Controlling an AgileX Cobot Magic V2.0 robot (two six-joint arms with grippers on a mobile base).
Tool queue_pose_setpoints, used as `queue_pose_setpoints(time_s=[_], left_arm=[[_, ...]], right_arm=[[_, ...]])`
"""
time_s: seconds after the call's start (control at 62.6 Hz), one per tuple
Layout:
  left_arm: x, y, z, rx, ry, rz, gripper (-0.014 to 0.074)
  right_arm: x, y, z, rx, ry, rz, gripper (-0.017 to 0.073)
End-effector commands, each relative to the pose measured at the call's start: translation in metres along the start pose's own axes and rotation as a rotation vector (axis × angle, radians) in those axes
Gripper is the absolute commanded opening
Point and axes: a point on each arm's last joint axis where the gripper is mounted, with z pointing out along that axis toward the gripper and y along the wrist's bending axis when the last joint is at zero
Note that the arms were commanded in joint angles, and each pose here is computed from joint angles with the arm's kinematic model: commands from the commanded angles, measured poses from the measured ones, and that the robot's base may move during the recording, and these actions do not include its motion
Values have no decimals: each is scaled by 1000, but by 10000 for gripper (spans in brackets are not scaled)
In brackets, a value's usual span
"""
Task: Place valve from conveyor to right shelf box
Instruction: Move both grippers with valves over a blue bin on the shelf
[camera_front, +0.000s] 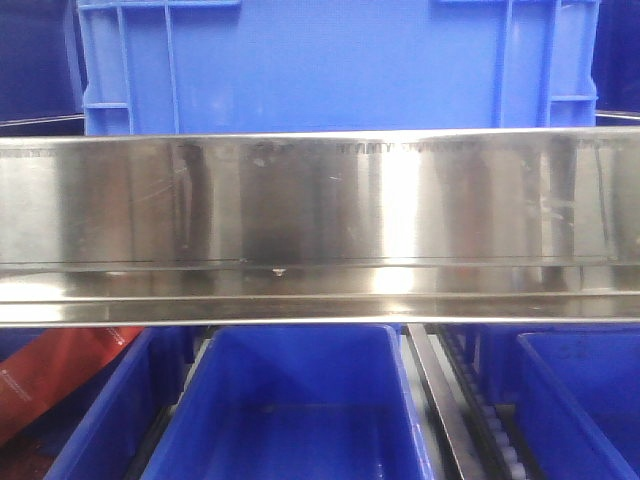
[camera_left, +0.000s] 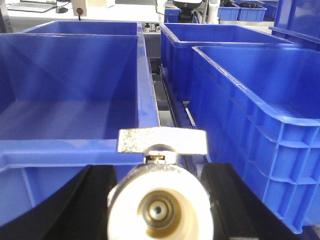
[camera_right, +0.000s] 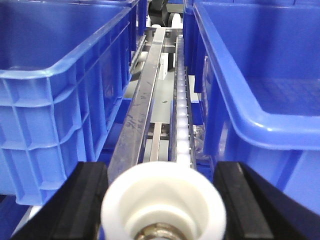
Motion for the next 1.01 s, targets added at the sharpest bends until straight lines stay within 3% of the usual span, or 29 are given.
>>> queue_pose_setpoints(time_s=[0.0, 0.064, 0.176, 0.368, 0.463, 0.655, 0.847, 0.911, 0.991], left_arm=[[-15, -2, -2, 17, -78, -23, -111], [-22, -2, 5, 25, -65, -35, -111], [-33, -4, 22, 55, -28, -9, -111], [-61, -17, 55, 207, -1, 8, -111], [-77, -19, 74, 236, 30, -3, -111], [-104, -26, 108, 293, 81, 4, -111], [-122, -59, 146, 426, 107, 40, -111], [-123, -77, 163, 483, 126, 53, -111], [-123, -96, 181, 531, 154, 36, -111]], right_arm=[[-17, 0, -8, 8, -111, -1, -163], [-27, 0, -8, 7, -124, -2, -163], [-49, 0, -6, 7, -146, -3, -163], [-82, 0, 18, -2, -131, 4, -163], [-100, 3, 30, -35, -134, 21, -163], [-131, 21, 59, -129, -130, 0, -163], [-157, 54, 100, -249, -140, -25, -163], [-163, 69, 115, -293, -134, -36, -163], [-165, 85, 135, -331, -111, -47, -163]])
